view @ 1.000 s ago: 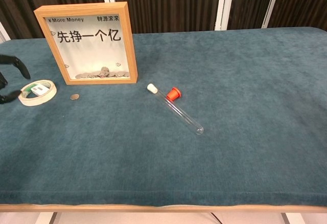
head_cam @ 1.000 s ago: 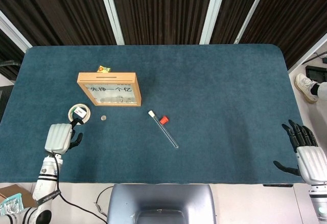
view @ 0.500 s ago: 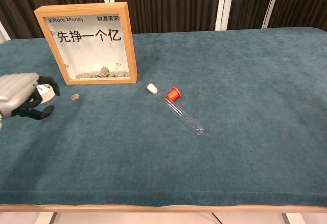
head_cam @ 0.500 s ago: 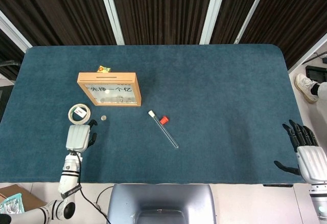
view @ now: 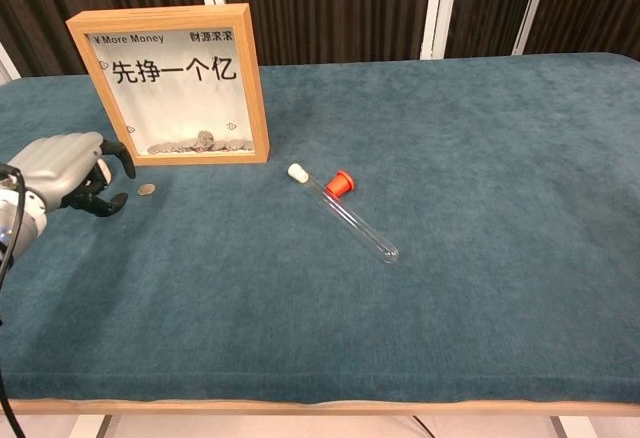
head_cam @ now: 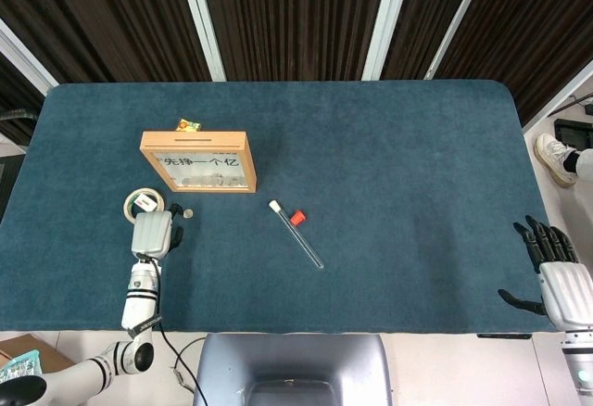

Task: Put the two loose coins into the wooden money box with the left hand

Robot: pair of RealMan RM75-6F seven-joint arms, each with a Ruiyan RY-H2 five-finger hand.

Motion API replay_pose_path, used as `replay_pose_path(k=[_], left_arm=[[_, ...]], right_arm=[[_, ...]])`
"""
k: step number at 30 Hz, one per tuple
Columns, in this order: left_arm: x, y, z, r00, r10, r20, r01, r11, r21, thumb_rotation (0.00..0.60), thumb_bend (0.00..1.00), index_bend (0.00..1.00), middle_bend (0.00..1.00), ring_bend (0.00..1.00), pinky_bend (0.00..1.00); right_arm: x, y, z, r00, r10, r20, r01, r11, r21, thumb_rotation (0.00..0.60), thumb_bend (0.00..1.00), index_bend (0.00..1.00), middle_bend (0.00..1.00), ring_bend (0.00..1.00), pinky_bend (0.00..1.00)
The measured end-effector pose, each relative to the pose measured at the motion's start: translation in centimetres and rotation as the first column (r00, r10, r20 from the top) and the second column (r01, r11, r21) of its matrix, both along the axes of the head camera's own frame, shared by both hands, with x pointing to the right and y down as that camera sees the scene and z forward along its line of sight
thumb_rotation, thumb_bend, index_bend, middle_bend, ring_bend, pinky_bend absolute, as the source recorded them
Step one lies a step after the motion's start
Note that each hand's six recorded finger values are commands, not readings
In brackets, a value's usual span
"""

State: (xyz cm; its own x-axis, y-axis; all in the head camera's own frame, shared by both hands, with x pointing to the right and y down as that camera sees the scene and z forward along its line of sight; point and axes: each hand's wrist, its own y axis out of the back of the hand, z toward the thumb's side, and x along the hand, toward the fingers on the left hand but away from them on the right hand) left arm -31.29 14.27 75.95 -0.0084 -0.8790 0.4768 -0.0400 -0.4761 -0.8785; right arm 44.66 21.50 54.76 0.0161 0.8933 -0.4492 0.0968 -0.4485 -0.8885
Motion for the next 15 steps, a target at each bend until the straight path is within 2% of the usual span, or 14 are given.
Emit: replay_pose_path(k=[9, 15], left_arm=[[1.1, -0.7, 1.2, 1.000, -0.022, -0.012, 0.021, 0.999, -0.041, 0.600, 0.44, 0.47, 1.00, 1.00, 1.00], [1.3, -1.1, 1.5, 1.000, -0.026, -0.002, 0.026, 0.999, -0.034, 0.600, 0.44, 0.45, 1.00, 1.00, 1.00]], right_arm=[[-0.1, 0.0, 0.1, 1.000, 0.002, -0.003, -0.002, 1.000, -0.002, 0.600, 0.11, 0.00, 0.00, 0.00, 0.00], [0.0, -0.1, 0.1, 1.000, 0.006, -0.002, -0.006, 1.000, -0.001, 0.600, 0.11, 0.00, 0.00, 0.00, 0.00]])
